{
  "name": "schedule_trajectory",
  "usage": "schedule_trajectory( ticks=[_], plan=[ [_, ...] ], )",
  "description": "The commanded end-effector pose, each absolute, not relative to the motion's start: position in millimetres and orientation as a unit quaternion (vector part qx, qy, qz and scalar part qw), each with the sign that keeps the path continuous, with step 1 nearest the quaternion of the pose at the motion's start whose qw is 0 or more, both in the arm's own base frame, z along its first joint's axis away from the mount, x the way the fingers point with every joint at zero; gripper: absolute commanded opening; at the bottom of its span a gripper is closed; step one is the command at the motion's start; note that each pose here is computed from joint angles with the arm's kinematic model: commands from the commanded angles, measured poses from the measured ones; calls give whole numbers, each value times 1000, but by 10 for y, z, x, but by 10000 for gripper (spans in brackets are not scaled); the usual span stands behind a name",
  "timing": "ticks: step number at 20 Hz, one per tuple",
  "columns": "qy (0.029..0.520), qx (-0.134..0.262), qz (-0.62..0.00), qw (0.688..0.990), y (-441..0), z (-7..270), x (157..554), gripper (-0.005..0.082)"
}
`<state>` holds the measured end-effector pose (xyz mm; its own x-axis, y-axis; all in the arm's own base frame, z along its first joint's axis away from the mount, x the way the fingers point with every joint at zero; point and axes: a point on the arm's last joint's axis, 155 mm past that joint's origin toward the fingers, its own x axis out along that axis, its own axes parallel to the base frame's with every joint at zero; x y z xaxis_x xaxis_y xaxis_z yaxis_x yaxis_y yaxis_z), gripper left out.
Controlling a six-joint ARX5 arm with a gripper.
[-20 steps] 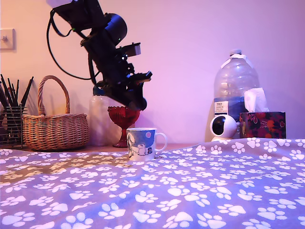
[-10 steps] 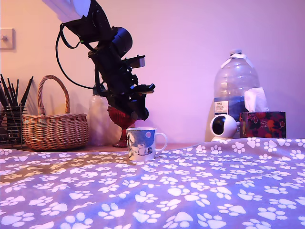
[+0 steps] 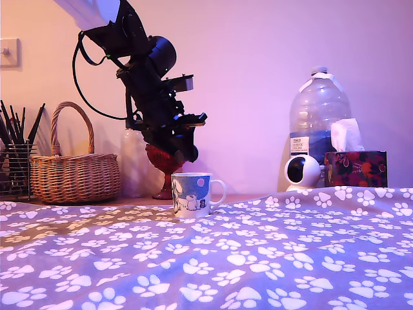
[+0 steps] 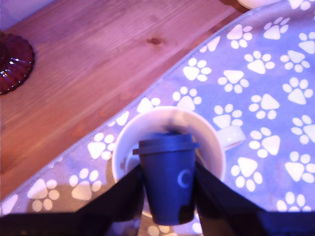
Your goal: Pick the coffee capsule and then drop it inside the coffee cup in front of you
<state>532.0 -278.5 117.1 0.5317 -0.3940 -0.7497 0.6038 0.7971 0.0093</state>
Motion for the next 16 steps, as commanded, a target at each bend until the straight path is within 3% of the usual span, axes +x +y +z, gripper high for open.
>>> schedule_trajectory(
  ticks=[1, 16],
  plan=[
    [411, 140, -285, 854, -2773, 861, 5349, 128],
    [418, 140, -285, 851, -2767, 817, 5330, 128]
  ],
)
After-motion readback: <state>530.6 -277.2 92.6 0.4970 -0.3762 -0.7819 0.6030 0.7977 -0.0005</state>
